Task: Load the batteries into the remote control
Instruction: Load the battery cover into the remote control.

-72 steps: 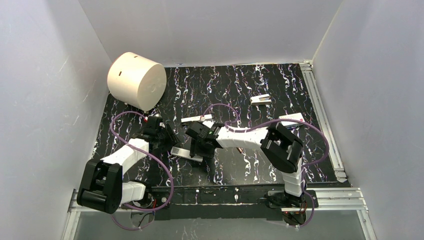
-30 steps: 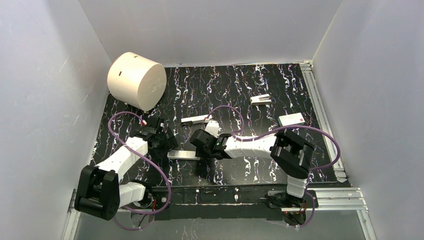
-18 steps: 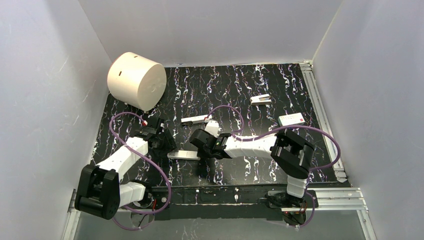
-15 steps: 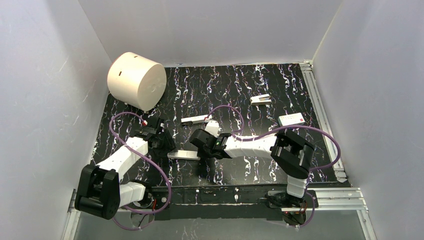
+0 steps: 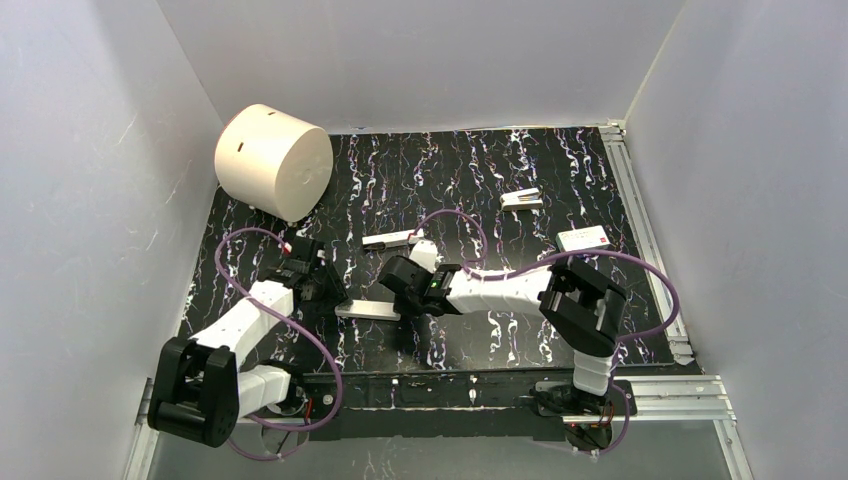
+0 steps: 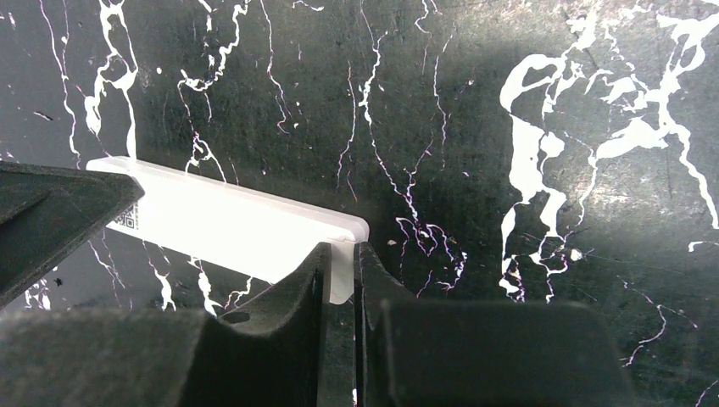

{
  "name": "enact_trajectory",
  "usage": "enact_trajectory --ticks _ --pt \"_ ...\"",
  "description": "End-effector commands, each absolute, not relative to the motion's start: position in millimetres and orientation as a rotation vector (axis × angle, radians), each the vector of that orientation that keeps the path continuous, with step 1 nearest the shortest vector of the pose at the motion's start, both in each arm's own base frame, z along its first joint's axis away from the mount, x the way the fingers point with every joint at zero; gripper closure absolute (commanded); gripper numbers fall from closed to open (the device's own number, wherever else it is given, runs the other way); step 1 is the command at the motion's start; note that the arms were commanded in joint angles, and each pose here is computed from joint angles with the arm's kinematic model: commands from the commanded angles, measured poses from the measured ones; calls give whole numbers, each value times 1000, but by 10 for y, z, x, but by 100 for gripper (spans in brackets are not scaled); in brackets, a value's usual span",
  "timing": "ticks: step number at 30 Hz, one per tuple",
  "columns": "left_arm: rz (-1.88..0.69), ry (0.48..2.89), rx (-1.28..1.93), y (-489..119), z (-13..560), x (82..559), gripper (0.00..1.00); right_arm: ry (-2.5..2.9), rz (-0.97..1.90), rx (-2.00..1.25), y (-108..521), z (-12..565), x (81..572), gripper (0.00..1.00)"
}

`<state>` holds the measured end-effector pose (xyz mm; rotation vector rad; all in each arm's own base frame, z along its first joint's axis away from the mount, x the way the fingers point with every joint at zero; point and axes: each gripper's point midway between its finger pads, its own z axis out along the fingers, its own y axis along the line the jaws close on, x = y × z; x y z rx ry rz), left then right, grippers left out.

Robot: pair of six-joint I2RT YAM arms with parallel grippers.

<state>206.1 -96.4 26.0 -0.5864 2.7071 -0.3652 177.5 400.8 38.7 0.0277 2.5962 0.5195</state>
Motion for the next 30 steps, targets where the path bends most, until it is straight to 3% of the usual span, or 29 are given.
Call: enact_trajectory --ticks 1,4,7,15,20,23,30 --pt "-447 2806 -586 -1087 103 1791 57 2716 579 -20 4214 85 1499 79" --pt "-421 2791 -592 -1058 147 1834 55 2694 557 -15 4158 119 1524 78" --pt "-374 2758 -591 -1015 273 1959 46 2623 517 -16 3999 267 1617 71" --pt "-256 2631 -553 -876 836 2354 19 2348 533 -334 3860 1029 1855 36" --pt "-144 2558 -602 -656 1154 2384 13 2130 681 -817 4092 1286 1693 7" --pt "-39 2494 -655 -441 1332 2317 11 2050 679 -1032 4188 1263 1634 3" --pt "118 2216 -721 61 2066 2042 8 2015 647 -1258 4449 981 1631 8"
